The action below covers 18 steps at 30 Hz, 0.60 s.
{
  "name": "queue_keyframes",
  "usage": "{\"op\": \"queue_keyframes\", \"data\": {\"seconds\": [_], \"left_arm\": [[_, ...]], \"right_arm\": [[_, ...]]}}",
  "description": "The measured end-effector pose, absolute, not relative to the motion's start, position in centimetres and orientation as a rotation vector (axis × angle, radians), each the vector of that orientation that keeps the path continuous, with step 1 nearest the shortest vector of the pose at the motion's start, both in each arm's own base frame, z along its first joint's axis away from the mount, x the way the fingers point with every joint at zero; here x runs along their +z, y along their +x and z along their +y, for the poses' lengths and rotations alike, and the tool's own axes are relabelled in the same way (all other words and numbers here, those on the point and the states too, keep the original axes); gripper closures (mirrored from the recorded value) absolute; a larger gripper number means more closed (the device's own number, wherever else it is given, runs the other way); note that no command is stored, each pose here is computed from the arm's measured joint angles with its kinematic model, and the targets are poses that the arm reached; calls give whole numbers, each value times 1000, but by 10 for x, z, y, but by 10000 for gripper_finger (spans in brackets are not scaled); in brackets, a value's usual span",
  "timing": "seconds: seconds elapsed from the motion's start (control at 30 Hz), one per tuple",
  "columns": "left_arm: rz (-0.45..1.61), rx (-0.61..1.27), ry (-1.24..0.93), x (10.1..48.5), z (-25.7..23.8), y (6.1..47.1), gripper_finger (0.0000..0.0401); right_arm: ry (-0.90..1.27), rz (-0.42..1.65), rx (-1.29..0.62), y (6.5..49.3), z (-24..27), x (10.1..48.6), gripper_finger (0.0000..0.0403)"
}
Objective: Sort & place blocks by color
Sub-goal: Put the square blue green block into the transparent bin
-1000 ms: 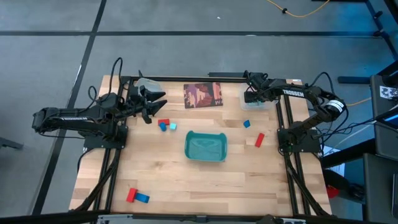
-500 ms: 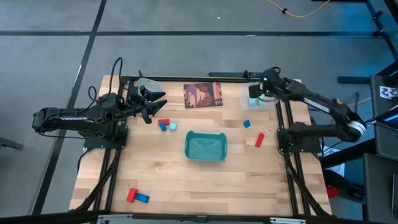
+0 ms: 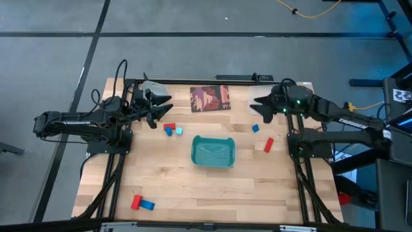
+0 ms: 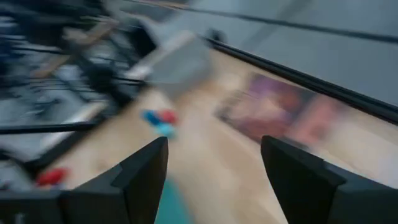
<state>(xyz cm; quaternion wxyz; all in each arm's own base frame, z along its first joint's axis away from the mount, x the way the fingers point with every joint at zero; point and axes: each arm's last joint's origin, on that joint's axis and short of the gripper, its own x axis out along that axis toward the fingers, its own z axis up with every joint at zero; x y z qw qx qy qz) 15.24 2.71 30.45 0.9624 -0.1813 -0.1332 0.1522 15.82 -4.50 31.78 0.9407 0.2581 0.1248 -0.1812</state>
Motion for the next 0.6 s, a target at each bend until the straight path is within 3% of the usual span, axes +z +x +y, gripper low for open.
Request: {"op": "queue_keyframes", "data": {"seconds": [0.3,0.6], "left_arm": [[-242,164,-351,305,23,154,171],[-233,124,-344,305,22,154,171]], "right_arm": [[396,41,-24,184,1,342,141],[331,30,27,192,11,341,141]]}}
